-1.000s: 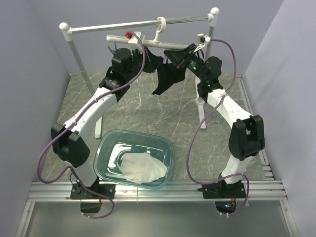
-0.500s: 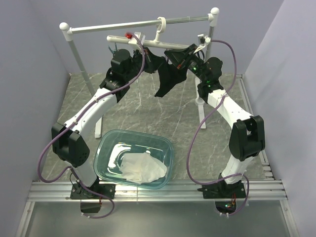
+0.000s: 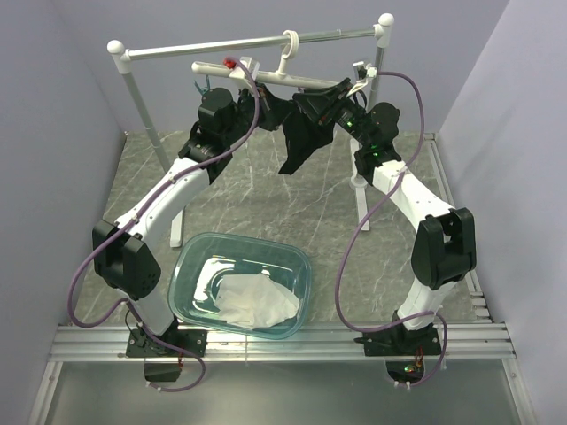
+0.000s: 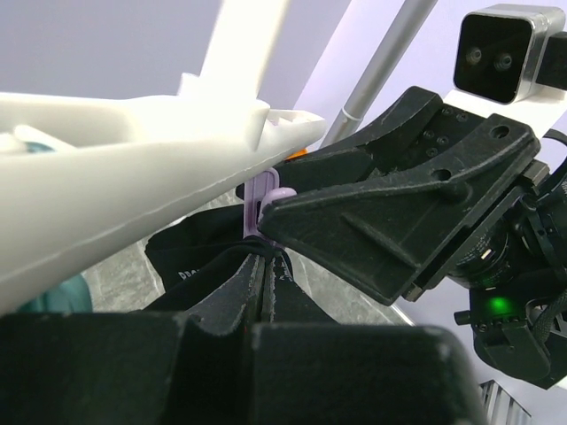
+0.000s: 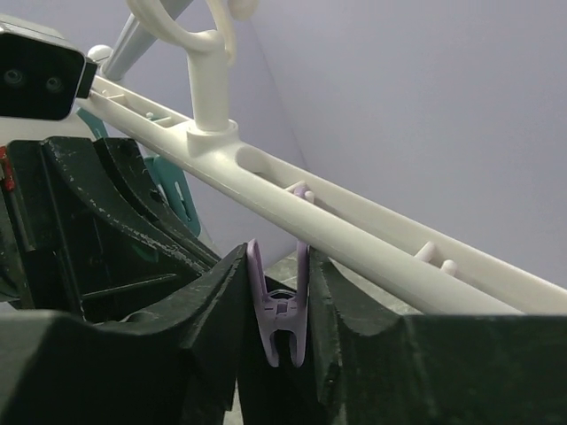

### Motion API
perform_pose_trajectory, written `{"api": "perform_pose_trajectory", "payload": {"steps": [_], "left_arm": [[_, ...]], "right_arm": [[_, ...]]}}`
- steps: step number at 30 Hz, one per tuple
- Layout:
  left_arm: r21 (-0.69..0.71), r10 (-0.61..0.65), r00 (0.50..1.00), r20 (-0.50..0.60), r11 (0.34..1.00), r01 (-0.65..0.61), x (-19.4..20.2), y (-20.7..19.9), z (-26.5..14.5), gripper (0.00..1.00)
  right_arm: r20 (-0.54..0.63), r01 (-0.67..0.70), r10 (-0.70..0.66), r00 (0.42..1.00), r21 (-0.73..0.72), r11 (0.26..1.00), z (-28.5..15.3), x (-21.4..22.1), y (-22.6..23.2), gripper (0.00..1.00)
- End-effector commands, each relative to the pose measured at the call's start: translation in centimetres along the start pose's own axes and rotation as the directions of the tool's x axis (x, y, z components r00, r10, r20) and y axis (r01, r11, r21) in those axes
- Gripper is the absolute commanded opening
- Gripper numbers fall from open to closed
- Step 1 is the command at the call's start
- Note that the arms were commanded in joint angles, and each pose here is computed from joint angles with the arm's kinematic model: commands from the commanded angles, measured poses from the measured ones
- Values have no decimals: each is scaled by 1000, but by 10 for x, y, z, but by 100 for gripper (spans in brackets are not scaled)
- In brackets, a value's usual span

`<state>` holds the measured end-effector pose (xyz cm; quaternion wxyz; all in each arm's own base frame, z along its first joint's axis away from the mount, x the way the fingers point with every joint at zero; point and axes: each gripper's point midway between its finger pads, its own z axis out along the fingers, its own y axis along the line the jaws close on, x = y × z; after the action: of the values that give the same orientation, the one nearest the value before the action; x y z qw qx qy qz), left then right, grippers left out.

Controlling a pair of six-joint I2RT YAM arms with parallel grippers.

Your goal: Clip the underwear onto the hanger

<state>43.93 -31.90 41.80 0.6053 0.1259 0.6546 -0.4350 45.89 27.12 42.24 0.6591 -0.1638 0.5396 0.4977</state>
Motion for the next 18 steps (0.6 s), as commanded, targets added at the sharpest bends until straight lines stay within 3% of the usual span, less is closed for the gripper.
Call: {"api": "perform_pose_trajectory", "payload": {"steps": [1,18], "left_arm": [[35,27,996,84,999,-30,-32,-14,-8,0],[0,34,998,60,999,-34,-24,-5,-7,0]], "right_arm": [[-12,18,-19,1000,-54,998,-3,-10,24,40],[12,-13,13,1000,-18,1000,-4,-19,22,64]]}}
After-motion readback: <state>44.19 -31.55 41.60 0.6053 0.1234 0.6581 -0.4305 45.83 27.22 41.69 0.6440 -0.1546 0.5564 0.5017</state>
